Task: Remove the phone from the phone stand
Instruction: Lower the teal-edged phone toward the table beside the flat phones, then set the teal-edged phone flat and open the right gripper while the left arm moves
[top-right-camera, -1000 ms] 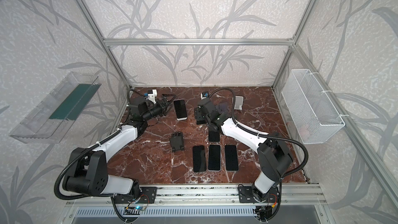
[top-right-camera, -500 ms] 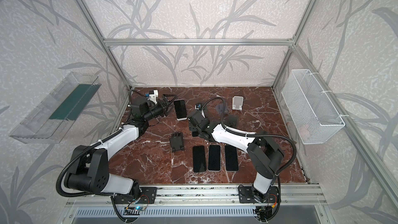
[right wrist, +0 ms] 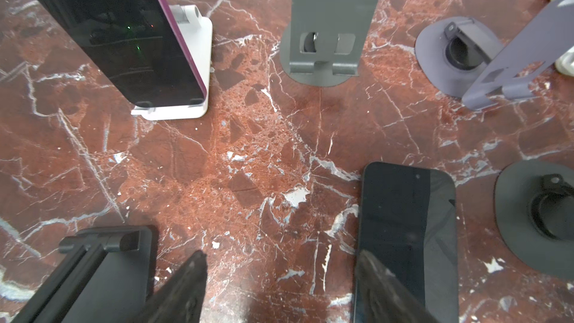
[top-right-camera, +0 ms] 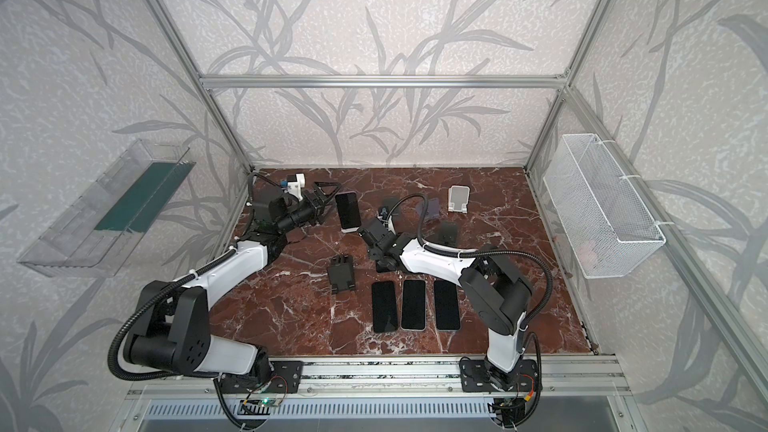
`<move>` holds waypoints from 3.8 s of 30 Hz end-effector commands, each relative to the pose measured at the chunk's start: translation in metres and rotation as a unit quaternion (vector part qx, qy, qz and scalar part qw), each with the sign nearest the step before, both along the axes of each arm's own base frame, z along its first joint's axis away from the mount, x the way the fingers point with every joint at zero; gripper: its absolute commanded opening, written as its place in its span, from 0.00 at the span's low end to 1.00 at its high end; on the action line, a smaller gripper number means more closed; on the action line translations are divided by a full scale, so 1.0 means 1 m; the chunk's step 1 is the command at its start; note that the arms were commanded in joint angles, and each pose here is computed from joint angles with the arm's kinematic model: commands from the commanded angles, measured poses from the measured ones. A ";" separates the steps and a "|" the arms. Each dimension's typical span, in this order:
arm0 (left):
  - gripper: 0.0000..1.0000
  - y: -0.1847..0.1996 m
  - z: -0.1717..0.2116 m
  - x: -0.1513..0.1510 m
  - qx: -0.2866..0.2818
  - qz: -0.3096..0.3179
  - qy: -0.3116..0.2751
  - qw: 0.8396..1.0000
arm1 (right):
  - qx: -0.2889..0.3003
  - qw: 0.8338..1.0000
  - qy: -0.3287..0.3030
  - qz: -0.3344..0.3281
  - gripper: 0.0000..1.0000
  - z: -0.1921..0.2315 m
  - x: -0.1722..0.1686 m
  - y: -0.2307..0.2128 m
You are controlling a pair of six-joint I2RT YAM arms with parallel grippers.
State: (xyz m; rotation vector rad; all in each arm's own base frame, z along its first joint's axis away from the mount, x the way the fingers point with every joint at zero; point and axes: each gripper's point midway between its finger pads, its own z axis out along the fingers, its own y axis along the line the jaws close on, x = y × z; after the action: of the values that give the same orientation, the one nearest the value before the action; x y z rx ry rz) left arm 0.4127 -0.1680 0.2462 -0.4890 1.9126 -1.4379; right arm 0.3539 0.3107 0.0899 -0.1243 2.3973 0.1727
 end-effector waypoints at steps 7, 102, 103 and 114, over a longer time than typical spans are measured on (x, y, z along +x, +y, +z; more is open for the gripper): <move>0.98 -0.004 0.013 -0.005 -0.006 -0.007 -0.021 1.000 | 0.014 1.000 0.009 -0.025 0.67 -0.015 0.014 0.007; 0.98 0.014 0.003 -0.014 0.133 0.035 -0.023 0.990 | 0.035 0.997 -0.028 0.070 0.99 0.046 0.039 -0.009; 0.99 0.023 0.003 -0.018 0.186 0.056 -0.028 0.980 | 0.037 0.996 -0.031 0.081 0.99 0.051 0.029 -0.013; 0.97 0.066 0.039 -0.060 0.503 0.168 -0.087 0.844 | 0.071 0.990 -0.111 0.045 0.99 0.079 -0.037 -0.090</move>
State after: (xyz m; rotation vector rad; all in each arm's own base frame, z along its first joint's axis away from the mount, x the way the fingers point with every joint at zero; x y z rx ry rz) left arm 0.3657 -0.1218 0.2985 -0.2558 1.9054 -0.5103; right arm 0.3175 0.2322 0.1682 -0.2271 2.1829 0.3868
